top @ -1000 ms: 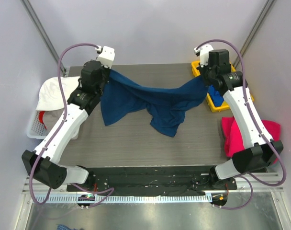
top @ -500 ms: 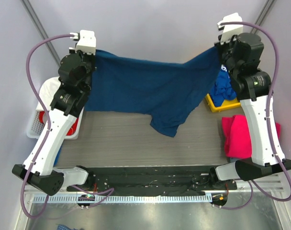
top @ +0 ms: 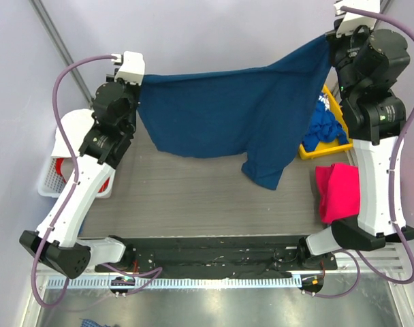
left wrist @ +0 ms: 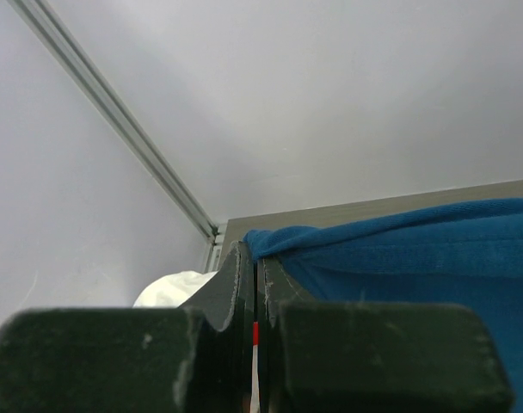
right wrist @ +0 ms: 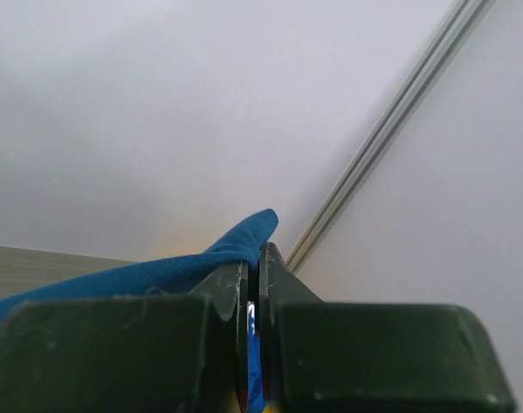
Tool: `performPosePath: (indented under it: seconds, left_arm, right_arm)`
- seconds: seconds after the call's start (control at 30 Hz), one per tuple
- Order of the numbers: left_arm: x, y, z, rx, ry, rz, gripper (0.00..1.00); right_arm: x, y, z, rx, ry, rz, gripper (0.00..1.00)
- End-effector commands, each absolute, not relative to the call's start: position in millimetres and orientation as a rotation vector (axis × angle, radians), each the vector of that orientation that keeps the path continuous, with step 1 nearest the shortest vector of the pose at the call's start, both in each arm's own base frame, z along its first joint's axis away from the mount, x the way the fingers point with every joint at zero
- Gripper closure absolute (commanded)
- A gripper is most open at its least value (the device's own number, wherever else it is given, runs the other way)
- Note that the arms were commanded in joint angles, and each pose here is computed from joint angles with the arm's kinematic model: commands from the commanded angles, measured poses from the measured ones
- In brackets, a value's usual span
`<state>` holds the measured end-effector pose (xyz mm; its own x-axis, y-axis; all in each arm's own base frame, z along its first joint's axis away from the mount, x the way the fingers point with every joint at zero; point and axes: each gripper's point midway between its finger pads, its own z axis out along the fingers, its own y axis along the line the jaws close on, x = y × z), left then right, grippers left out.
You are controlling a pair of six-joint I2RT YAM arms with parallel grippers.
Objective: Fold and stack the t-shirts
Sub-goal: Flatten out the tshirt
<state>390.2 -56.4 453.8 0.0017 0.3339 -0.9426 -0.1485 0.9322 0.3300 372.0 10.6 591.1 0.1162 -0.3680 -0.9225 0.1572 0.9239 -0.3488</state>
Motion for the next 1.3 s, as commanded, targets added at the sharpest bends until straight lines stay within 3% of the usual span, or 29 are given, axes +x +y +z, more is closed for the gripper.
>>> performPosePath:
  seconds: [0.0, 0.27, 0.43, 0.83, 1.07, 1.27]
  left_arm:
    - [354, -38, 501, 0.09, 1.416, 0.366, 1.0]
    - [320, -25, 532, 0.066, 1.371, 0.337, 1.0]
    - [351, -29, 529, 0.051, 1.358, 0.411, 1.0]
    - [492, -12, 520, -0.146, 1.359, 0.512, 1.0]
    - [515, -12, 515, -0.14, 1.376, 0.536, 1.0]
    - [493, -8, 523, -0.157, 1.366, 0.511, 1.0]
  right_arm:
    - [308, -3, 642, -0.111, 1.262, -0.359, 0.99]
    - [274, -16, 646, -0.089, 1.238, -0.385, 0.99]
    - [320, -10, 625, -0.107, 1.297, -0.429, 0.99]
    - [467, 6, 585, -0.113, 1.373, -0.543, 0.99]
    - [485, 7, 582, -0.099, 1.367, -0.556, 0.99]
    - [465, 2, 599, -0.06, 1.335, -0.543, 0.99]
